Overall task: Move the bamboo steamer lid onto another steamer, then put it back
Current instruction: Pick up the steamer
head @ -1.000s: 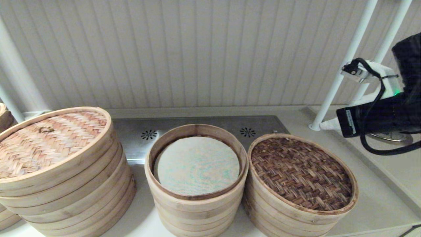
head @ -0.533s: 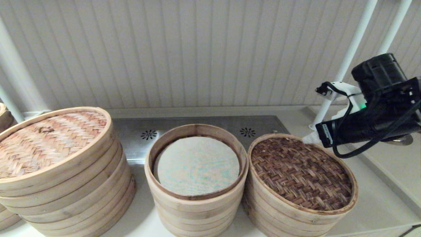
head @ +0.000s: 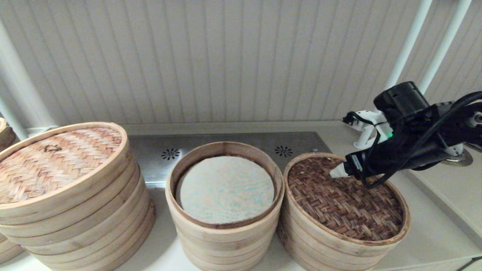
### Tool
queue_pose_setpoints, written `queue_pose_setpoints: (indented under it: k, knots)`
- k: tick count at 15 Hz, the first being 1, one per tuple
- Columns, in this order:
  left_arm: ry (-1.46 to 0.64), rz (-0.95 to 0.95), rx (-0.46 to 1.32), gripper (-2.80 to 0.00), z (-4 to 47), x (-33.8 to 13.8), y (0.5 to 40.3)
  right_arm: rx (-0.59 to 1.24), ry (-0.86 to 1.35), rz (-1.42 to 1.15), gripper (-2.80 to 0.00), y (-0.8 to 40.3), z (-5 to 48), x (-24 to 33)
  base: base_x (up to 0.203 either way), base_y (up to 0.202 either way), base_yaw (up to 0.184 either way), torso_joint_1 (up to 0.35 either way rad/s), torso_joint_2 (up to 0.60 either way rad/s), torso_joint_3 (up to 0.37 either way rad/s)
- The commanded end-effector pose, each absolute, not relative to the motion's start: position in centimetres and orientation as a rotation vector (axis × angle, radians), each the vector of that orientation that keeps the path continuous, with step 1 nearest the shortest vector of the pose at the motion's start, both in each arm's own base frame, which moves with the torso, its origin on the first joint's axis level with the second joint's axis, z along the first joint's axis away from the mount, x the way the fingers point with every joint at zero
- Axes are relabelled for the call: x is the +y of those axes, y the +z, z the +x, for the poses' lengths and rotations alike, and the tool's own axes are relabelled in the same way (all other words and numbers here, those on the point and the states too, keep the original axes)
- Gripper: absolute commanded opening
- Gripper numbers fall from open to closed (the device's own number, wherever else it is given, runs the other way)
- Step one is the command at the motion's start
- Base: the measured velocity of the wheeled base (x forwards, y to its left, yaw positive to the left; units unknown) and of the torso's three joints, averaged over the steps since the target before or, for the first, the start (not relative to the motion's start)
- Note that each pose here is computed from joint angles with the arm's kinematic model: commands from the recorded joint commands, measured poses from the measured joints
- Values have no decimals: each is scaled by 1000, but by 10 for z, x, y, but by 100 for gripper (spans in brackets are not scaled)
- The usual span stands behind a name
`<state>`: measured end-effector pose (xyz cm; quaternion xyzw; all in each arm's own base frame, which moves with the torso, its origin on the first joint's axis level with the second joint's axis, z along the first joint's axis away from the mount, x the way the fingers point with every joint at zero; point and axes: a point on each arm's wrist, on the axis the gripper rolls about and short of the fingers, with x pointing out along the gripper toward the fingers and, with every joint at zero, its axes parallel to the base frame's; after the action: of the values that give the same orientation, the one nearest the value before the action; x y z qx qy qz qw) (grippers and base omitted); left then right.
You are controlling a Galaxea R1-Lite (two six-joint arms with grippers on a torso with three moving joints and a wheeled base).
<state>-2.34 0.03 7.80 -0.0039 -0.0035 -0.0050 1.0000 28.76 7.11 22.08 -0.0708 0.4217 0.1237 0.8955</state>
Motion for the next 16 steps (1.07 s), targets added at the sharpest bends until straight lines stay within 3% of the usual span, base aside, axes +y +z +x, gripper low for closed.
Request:
queue_pose_setpoints:
  k: [1,12,13,16]
  knots:
    - [-9,-8,-8,-280,-23,0,78,917,263,-151,0,208,295,74,0,0,0,0,0,0]
    - [-9,-9,-8,-280,-23,0,78,918,278,-169,0,204,295,75,0,0,0,0,0,0]
    - [-10,-8,-8,-280,-23,0,78,919,280,-174,-280,203,295,75,0,0,0,0,0,0]
    - [-9,-9,-8,-280,-23,0,78,919,281,-174,-280,203,296,75,0,0,0,0,0,0]
